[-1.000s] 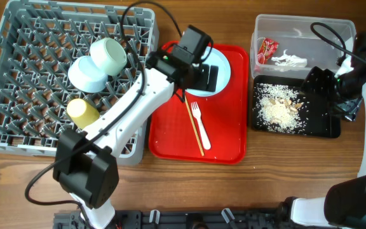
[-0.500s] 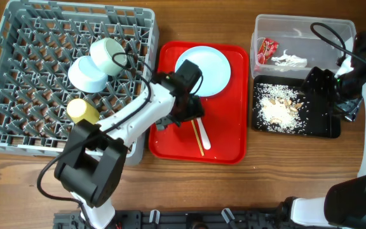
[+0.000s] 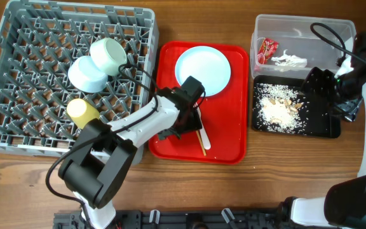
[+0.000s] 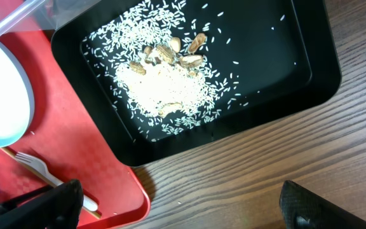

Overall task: Sort waste into correct bins and load items into the dishwasher rack
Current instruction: 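Move the left gripper to the chopstick and fork on the red tray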

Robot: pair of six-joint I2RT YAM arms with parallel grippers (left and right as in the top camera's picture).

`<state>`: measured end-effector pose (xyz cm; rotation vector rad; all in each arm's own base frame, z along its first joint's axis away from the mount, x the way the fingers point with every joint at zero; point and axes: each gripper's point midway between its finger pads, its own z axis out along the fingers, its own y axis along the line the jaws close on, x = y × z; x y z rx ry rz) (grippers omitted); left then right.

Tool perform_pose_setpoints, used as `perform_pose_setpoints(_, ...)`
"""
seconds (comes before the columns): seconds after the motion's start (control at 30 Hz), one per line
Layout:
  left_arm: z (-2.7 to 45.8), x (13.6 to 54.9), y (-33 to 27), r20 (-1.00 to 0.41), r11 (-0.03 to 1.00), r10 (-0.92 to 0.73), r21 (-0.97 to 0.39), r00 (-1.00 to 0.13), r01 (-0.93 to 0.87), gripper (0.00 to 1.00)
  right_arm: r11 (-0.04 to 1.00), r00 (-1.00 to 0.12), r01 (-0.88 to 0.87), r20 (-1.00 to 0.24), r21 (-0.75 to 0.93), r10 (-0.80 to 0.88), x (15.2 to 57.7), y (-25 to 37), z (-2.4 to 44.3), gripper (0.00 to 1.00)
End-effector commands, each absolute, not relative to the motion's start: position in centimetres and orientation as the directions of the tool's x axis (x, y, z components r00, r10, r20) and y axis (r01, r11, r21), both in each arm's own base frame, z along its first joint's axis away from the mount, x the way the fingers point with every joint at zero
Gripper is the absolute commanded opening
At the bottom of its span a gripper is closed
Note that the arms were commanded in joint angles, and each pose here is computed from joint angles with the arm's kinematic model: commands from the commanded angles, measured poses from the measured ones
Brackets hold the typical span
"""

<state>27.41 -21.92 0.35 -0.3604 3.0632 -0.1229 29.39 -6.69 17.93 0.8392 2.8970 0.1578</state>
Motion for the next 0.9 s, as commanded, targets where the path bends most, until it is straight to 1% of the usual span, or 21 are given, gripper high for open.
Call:
perform_pose_setpoints(0.0,-1.1,26.5,-22.0,-0.031,0.974,-0.222,-0.047,-0.975,-0.220,0.90,0.841,-0.837,0.520,-0.109,0.149,0.537,29.4,-6.5,18.7,1.00)
perform_pose_setpoints(0.1,-0.4,26.7,-21.6,-0.027,0.971,-0.234,-0.052,-0.972,-0.233,0.87,0.841,-0.836,0.521,-0.110,0.149,0.537,29.4,-6.5,18.7,1.00)
perform_pose_setpoints(0.23,2.9,28.6,-22.1,-0.099,0.959,-0.260,-0.144,-0.961,-0.244,0.87,0.841,-0.836,0.520,-0.111,0.149,0.537,29.5,-6.5,18.7,1.00)
perform_pose_setpoints(0.3,3.3,28.8,-22.5,-0.112,0.959,-0.255,-0.160,-0.961,-0.236,0.87,0.841,-0.836,0.520,-0.114,0.150,0.537,29.5,-6.6,18.7,1.00)
perform_pose_setpoints(0.43,3.1,28.6,-23.2,-0.124,0.963,-0.236,-0.162,-0.964,-0.215,0.87,0.841,-0.836,0.520,-0.115,0.150,0.537,29.6,-6.6,18.7,1.00)
perform_pose_setpoints(0.5,2.5,28.7,-22.9,-0.131,0.966,-0.237,-0.138,-0.963,-0.219,0.87,0.841,-0.836,0.520,-0.114,0.151,0.537,29.5,-6.6,18.7,1.00)
perform_pose_setpoints(0.87,-0.5,28.1,-22.6,-0.085,0.971,-0.230,-0.079,-0.969,-0.224,0.89,0.841,-0.836,0.520,-0.113,0.150,0.537,29.5,-6.6,18.7,1.00)
